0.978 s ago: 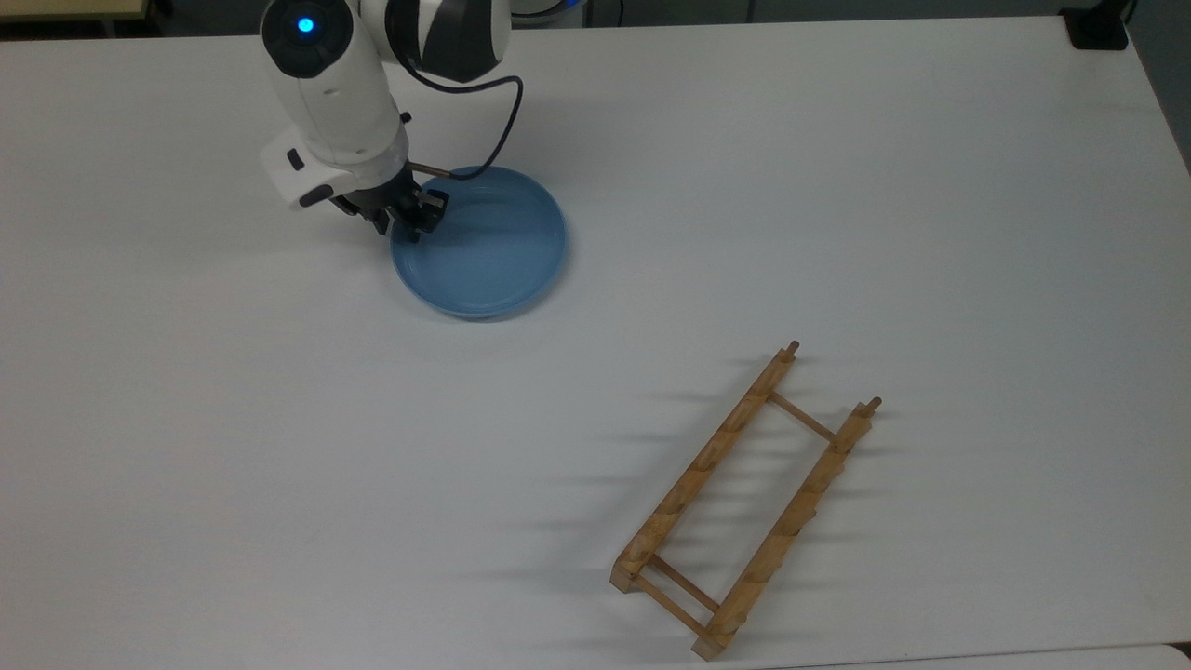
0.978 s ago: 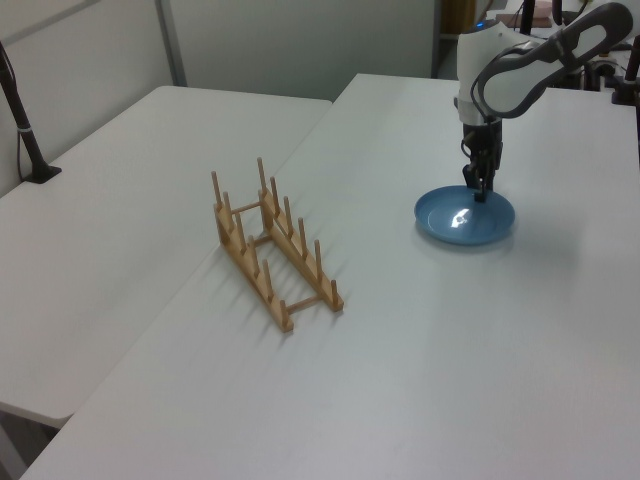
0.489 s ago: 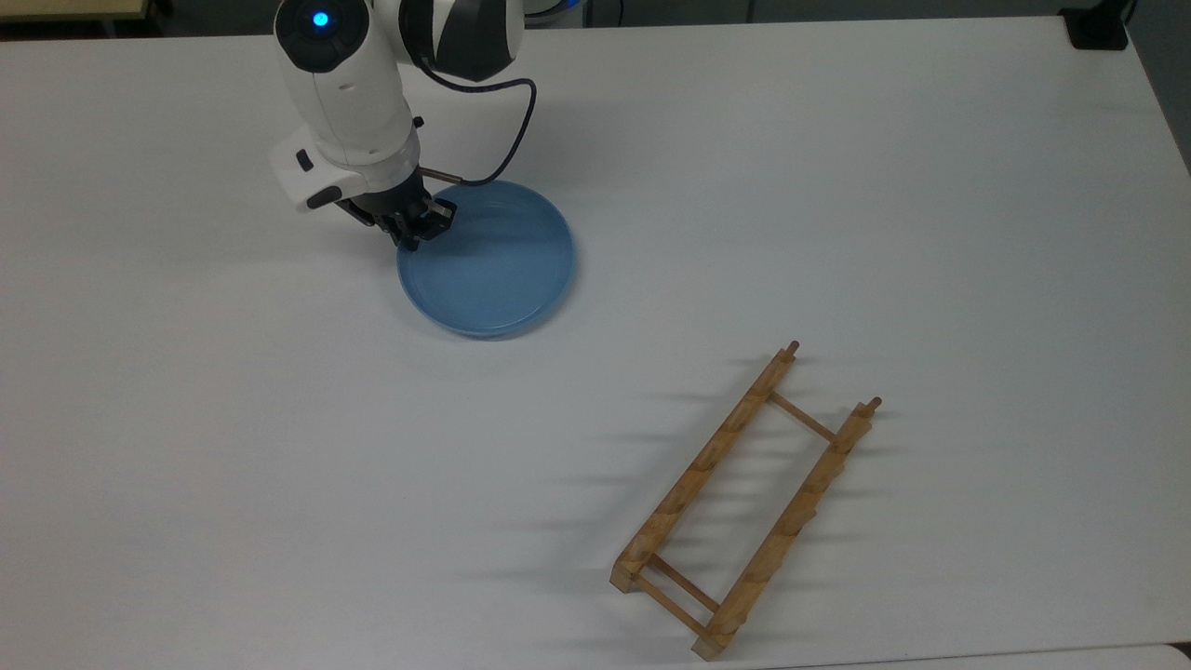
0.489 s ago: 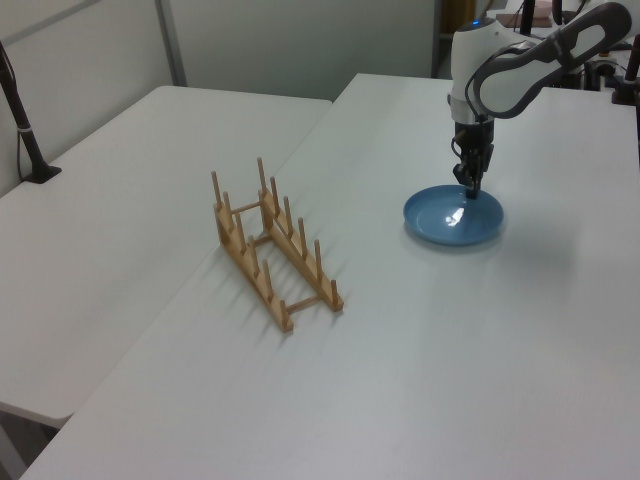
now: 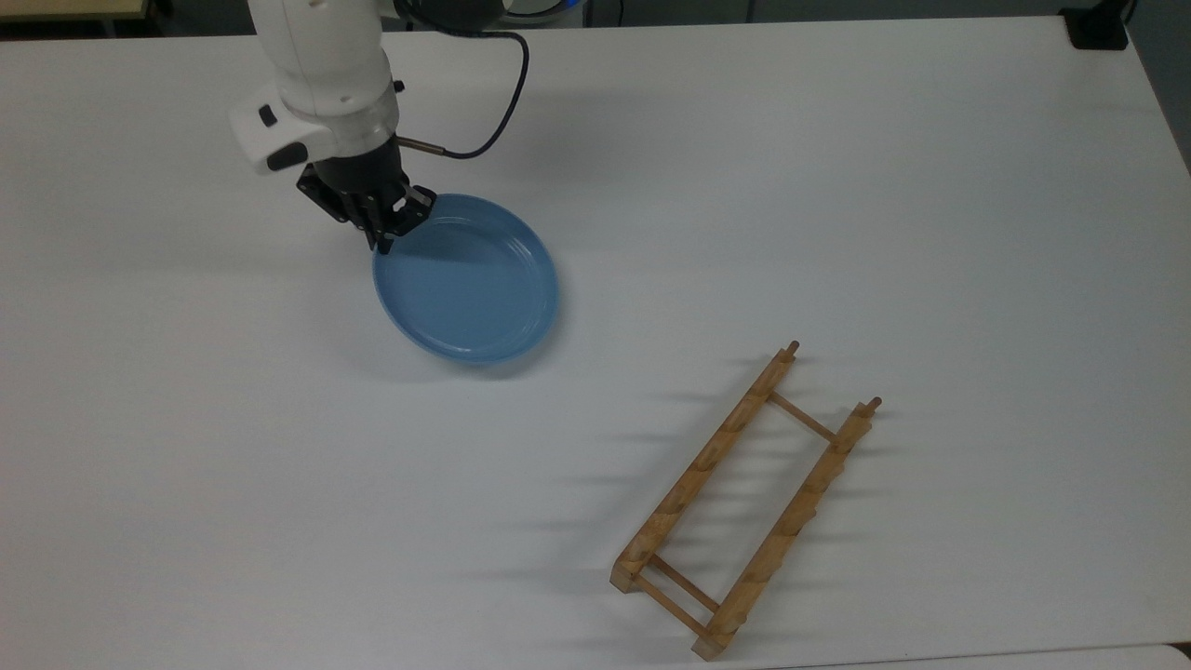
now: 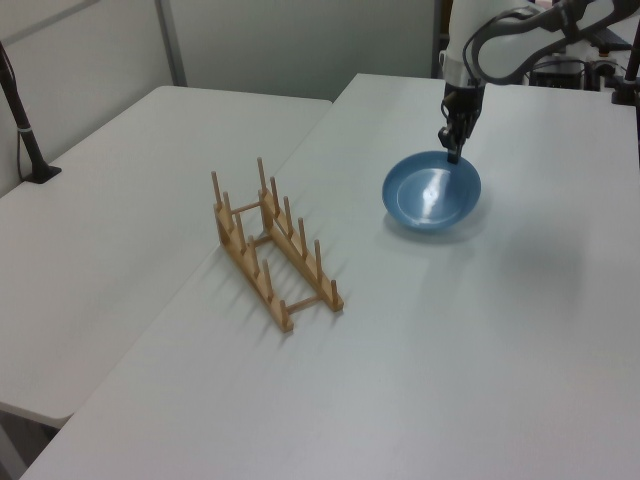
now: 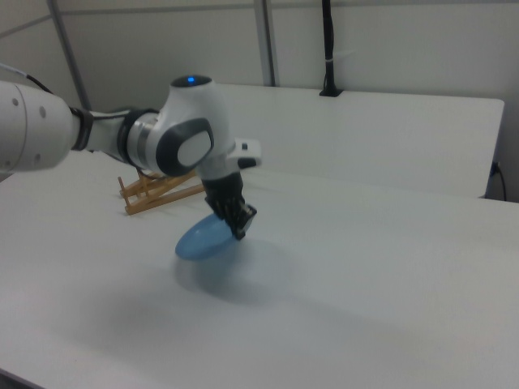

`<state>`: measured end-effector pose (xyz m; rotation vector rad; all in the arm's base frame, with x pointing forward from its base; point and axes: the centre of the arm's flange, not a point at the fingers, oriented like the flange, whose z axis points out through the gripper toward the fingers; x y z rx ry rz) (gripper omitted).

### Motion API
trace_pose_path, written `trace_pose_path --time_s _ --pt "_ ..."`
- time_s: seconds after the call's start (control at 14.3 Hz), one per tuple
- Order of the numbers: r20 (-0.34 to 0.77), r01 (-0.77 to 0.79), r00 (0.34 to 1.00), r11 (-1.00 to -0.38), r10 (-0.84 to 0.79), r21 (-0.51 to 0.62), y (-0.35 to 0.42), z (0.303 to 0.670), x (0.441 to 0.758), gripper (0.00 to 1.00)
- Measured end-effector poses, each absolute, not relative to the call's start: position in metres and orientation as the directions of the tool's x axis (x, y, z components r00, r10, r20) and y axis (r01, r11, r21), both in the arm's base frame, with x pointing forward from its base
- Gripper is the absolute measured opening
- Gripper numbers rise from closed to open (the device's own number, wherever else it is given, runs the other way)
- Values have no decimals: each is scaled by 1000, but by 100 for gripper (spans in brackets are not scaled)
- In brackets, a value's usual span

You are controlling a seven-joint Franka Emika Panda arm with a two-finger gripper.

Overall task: Place plate in plate rack
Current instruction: 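Lift the plate by its rim, tilting it upright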

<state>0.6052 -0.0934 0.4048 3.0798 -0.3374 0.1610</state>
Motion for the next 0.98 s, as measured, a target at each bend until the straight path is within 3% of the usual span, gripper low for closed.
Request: trace_pose_path --time_s 0.49,0.7,0.98 --pt "326 -187 928 -982 -179 -8 -72 514 636 5" --pt "462 -143 876 -990 -136 -20 -48 555 649 5" --pt "637 -56 770 -998 -34 15 -1 580 661 5"
